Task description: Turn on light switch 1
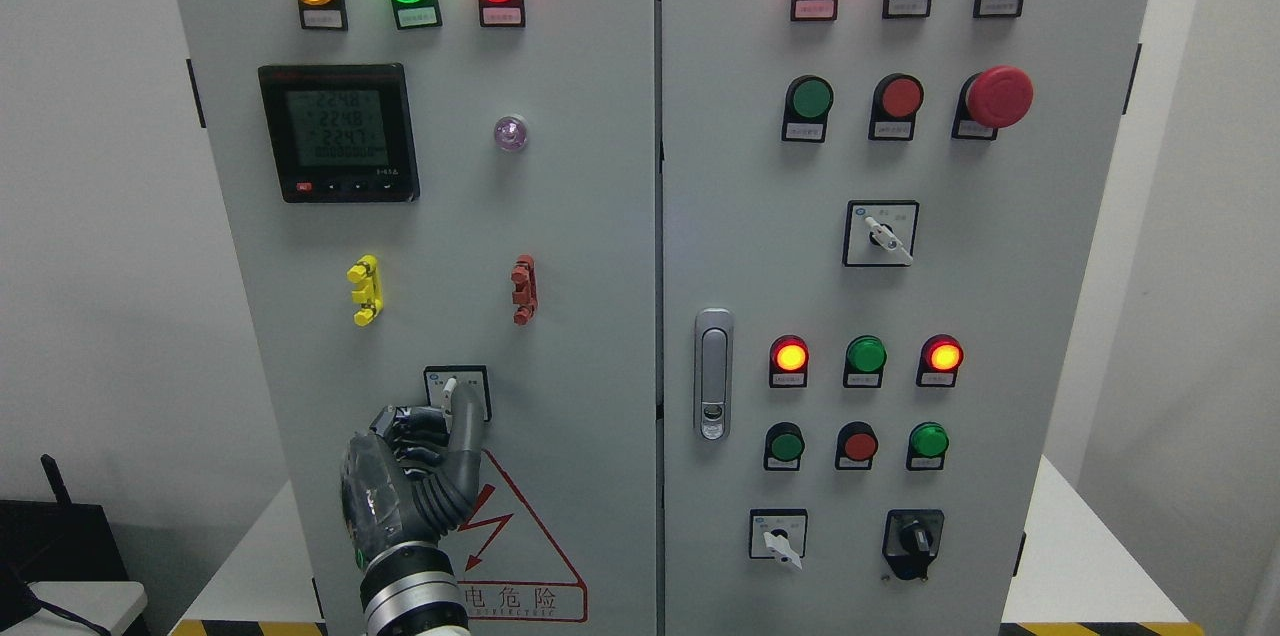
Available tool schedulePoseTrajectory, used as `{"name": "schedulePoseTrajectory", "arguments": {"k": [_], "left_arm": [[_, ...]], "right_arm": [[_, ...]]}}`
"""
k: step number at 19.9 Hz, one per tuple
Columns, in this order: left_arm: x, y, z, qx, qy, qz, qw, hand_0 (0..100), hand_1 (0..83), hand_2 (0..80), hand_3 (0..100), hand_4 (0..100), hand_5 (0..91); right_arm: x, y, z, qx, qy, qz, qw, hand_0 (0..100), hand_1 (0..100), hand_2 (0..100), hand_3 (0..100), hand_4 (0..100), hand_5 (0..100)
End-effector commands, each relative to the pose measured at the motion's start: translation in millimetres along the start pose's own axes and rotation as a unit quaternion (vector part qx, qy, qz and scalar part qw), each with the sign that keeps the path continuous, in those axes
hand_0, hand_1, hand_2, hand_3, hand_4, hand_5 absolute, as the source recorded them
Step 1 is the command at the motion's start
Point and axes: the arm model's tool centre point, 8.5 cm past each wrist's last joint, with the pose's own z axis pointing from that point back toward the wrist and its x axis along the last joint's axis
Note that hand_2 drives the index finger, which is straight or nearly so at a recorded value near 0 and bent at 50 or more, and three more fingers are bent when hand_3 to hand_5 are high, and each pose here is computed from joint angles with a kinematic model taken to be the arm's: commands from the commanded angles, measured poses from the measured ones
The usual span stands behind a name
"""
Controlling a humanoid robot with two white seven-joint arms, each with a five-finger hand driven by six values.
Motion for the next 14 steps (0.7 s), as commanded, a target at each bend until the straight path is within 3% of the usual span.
{"name": "schedulePoseTrajectory", "arguments": {"k": [1, 14], "left_arm": [[1.1, -3.1, 1.4, -0.006, -0.001, 0.001, 1.0, 35, 36.6, 57.1, 73, 77, 66.2], [1.2, -3.0, 1.4, -0.005, -0.002, 0.0, 1.0, 45, 33.5, 57.8, 73, 77, 66.4]], "right_arm": [[0.1, 0.1, 0.0, 0.0, -0.001, -0.008, 1.0, 12, 39, 0, 0, 0, 0], [0.1, 0.1, 0.0, 0.0, -0.001, -0.008, 1.0, 12, 39, 0, 0, 0, 0]]}}
